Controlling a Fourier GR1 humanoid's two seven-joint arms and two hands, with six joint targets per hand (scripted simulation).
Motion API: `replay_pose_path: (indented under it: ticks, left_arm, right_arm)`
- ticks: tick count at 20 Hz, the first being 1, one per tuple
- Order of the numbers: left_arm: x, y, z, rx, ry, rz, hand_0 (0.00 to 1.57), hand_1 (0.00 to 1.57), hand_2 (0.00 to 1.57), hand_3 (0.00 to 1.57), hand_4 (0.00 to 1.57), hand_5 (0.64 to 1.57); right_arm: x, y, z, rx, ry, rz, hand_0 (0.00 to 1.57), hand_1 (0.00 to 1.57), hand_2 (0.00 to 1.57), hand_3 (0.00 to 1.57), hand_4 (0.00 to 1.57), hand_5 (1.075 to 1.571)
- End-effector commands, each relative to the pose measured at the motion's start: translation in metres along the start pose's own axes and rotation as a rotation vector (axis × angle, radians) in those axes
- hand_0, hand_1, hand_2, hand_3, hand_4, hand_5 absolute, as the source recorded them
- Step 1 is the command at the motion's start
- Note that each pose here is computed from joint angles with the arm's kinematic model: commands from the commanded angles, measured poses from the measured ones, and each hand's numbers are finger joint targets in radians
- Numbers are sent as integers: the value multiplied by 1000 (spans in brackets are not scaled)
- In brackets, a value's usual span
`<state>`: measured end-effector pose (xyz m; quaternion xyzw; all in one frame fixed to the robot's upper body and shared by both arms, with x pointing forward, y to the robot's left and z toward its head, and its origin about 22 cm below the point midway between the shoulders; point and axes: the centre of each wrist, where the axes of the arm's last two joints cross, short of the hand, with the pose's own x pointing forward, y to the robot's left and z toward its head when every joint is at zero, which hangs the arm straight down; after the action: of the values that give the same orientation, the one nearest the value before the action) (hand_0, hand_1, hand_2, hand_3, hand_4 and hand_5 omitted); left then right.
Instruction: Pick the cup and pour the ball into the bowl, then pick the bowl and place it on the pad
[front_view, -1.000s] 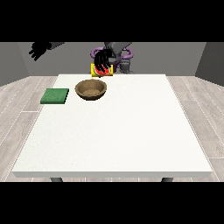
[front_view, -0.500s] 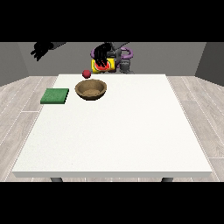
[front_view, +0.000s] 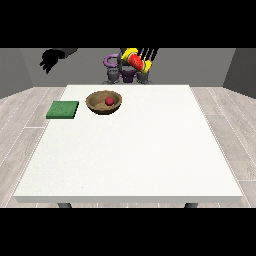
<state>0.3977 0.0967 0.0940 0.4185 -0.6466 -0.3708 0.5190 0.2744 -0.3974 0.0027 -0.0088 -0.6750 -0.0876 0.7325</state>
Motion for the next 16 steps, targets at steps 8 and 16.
replay_pose_path:
  ticks: [8, 16]
  left_arm:
    - [-89, 119, -23, 28, 6, 951, 0, 0, 0, 0, 1054, 1566]
    - [-168, 180, -10, -12, -103, 1040, 0, 0, 0, 0, 1046, 1555]
  right_arm:
    - [-36, 20, 9, -101, 40, -43, 0, 0, 0, 0, 747, 1563]
    - [-66, 44, 6, -126, -10, -104, 0, 0, 0, 0, 741, 1567]
